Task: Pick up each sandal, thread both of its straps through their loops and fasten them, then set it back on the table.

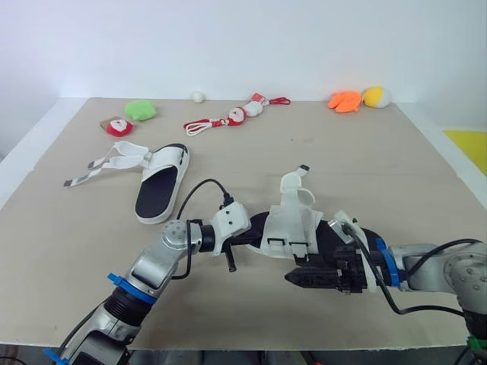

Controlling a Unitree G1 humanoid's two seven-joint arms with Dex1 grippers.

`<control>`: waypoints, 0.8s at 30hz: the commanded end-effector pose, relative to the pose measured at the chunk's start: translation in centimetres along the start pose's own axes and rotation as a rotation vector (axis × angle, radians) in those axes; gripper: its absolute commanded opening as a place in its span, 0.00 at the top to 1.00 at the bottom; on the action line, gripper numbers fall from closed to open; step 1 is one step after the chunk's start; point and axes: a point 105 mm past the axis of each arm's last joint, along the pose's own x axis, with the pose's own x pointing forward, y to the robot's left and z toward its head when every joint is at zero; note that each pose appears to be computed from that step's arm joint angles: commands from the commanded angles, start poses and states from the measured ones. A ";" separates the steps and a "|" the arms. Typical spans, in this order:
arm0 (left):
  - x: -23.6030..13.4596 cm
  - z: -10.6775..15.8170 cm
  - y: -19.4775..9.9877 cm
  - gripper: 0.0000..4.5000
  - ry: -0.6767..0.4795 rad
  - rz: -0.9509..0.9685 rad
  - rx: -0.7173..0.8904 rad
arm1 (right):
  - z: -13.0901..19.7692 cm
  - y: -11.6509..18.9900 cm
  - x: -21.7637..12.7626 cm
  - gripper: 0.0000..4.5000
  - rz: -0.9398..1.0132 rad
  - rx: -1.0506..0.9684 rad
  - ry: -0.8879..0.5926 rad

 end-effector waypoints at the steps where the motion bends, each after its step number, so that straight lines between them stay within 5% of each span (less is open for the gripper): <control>1: 0.3 -3.2 -1.3 1.00 0.115 -0.048 -0.059 | 1.9 0.8 -0.6 0.00 0.017 -0.034 -0.071; 3: 0.3 -3.2 -1.3 1.00 0.115 -0.049 -0.059 | 1.9 0.8 -0.6 0.00 0.013 -0.030 -0.068; 6: 0.3 -3.2 -1.4 1.00 0.115 -0.049 -0.059 | 1.6 0.5 -0.5 0.20 0.000 -0.003 -0.058; 13: 0.3 -3.2 -1.5 1.00 0.114 -0.049 -0.062 | 0.3 0.0 -0.2 0.99 -0.022 0.040 -0.022; 24: 0.3 -3.2 -1.5 1.00 0.114 -0.049 -0.064 | -5.6 1.6 1.1 0.99 0.018 0.093 0.164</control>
